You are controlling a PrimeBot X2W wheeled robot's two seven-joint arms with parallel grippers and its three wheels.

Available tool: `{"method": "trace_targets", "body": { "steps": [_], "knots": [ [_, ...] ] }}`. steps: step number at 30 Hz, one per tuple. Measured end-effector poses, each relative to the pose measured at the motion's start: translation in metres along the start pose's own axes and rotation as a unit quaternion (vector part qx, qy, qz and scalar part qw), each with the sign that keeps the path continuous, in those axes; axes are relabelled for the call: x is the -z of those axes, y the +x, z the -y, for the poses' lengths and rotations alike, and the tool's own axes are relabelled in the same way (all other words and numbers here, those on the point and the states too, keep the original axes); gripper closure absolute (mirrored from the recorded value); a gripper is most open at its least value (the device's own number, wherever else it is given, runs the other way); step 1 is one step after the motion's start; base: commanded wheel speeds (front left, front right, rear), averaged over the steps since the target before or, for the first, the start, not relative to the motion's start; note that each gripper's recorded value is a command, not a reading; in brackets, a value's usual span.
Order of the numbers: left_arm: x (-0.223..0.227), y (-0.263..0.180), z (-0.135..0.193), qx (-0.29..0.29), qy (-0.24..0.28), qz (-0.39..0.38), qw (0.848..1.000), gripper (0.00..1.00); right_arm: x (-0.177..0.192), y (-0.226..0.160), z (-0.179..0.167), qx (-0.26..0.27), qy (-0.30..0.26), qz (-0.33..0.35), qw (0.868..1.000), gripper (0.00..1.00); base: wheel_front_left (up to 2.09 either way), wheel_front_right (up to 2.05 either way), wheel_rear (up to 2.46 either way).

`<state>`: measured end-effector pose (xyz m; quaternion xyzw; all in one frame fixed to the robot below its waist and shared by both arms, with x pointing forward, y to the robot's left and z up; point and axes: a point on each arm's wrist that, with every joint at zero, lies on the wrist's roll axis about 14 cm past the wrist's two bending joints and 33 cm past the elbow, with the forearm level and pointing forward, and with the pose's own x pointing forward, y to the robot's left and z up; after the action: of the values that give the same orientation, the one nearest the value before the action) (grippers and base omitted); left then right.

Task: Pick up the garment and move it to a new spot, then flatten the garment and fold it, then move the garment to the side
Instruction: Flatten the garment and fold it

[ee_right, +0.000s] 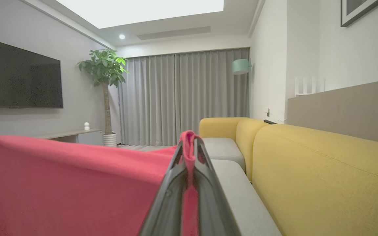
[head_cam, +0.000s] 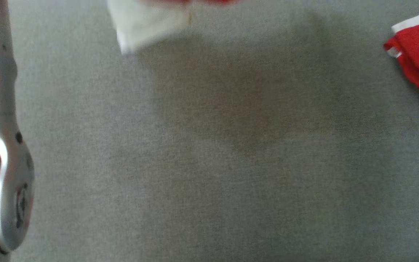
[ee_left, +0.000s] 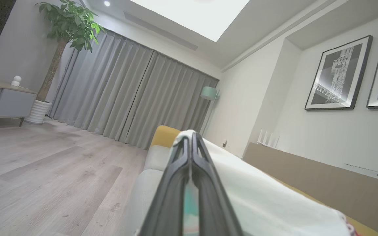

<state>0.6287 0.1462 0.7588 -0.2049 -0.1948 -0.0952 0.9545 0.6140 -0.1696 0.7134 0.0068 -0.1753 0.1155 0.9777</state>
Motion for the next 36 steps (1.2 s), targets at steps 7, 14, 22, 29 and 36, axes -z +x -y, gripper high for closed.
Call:
{"method": "trace_targets", "body": {
  "steps": [7,14,22,29,36],
  "knots": [
    [0.045,-0.003,-0.020,0.000,0.021,-0.041,0.999,1.00,0.062,0.006,-0.001,0.003,-0.007,-0.043,0.999,1.00,0.00,0.00,0.00],
    [0.126,-0.068,-0.047,-0.009,0.059,-0.168,0.984,1.00,0.153,-0.051,-0.015,-0.011,0.001,-0.183,0.983,1.00,0.00,0.00,0.00],
    [0.206,-0.206,-0.070,-0.003,0.104,-0.358,0.928,1.00,0.217,-0.142,-0.024,-0.038,-0.006,-0.357,0.933,1.00,0.00,0.00,0.00],
    [0.201,-0.308,-0.057,0.047,0.101,-0.473,0.874,1.00,0.215,-0.211,-0.029,-0.065,-0.001,-0.451,0.890,1.00,0.00,0.00,0.00],
    [0.181,-0.367,-0.046,0.064,0.076,-0.527,0.844,1.00,0.203,-0.254,-0.042,-0.081,0.025,-0.483,0.872,1.00,0.00,0.00,0.00]
  ]
}}
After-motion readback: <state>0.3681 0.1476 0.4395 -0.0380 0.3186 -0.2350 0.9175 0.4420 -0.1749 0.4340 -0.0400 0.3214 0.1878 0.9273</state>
